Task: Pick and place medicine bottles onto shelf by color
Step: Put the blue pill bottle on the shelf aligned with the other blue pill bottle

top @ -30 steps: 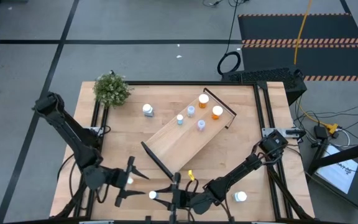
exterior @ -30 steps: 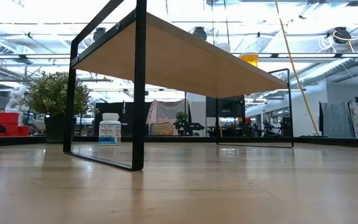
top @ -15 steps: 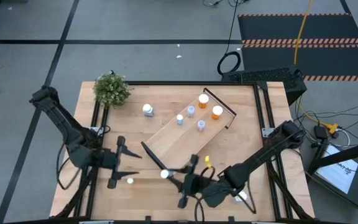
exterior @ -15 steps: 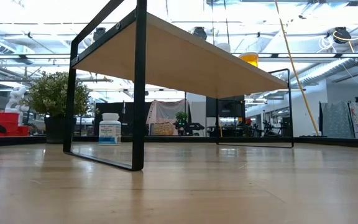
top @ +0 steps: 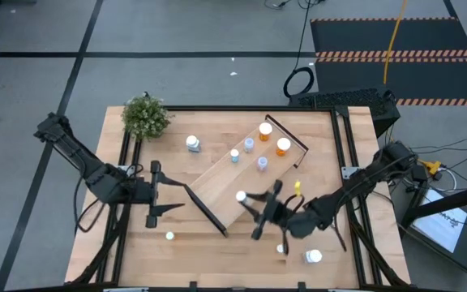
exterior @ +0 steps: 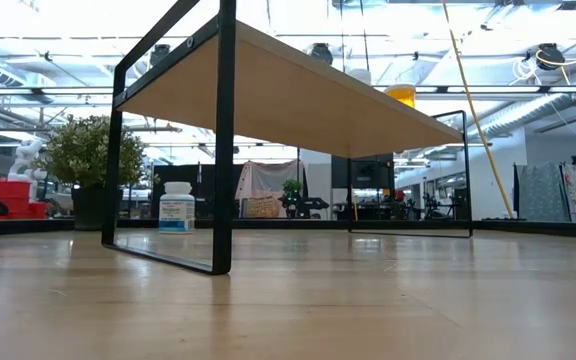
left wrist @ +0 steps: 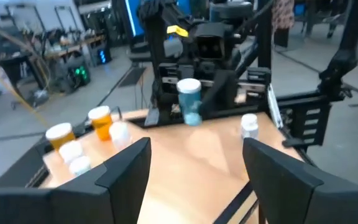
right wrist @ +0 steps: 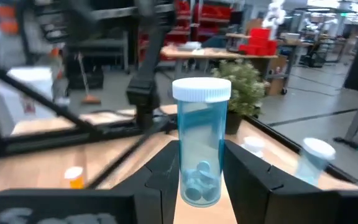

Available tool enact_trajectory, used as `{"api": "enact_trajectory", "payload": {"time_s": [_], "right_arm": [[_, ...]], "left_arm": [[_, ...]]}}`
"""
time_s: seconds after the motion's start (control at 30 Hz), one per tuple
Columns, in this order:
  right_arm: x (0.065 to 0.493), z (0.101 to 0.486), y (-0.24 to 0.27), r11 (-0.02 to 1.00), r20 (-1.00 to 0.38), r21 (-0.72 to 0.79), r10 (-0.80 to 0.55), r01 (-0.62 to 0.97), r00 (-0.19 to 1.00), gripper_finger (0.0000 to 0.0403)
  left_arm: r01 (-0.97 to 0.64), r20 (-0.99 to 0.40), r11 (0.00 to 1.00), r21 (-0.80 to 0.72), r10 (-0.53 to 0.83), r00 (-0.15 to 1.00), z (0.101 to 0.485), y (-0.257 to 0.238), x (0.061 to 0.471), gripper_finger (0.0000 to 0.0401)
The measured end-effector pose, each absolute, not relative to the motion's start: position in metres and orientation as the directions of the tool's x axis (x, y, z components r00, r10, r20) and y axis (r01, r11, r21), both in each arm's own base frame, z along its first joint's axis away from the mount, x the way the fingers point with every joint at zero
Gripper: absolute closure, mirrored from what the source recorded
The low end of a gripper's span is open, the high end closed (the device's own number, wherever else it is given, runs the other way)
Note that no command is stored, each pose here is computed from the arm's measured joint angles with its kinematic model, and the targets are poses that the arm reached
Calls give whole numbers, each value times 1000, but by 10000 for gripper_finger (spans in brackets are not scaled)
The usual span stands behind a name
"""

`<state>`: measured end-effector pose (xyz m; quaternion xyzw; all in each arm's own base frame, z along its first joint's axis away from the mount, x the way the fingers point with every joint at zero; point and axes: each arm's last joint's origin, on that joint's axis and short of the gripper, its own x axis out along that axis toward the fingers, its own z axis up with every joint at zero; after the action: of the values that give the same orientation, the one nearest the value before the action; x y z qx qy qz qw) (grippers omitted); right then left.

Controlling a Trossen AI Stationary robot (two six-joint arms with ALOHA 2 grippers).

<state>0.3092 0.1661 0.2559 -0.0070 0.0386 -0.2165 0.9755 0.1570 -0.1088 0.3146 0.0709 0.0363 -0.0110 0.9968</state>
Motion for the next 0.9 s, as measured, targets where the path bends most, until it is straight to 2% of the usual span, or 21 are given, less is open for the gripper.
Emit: {"api": "enact_trajectory", "payload": {"time_s": [0.17, 0.33, 0.9], "right_arm": [[294, 230, 143, 891, -21, 49, -451, 452, 892, 296], [287, 213, 132, 882, -34, 39, -468, 469, 883, 296], [298, 191, 111, 843, -80, 21, -535, 538, 841, 296]], "left_arm": [[18, -166, 994, 108, 1, 986, 304, -106, 157, 144], [30, -228, 996, 88, -9, 974, 296, -108, 154, 144], [26, -235, 997, 75, -8, 972, 295, -109, 156, 144]]}}
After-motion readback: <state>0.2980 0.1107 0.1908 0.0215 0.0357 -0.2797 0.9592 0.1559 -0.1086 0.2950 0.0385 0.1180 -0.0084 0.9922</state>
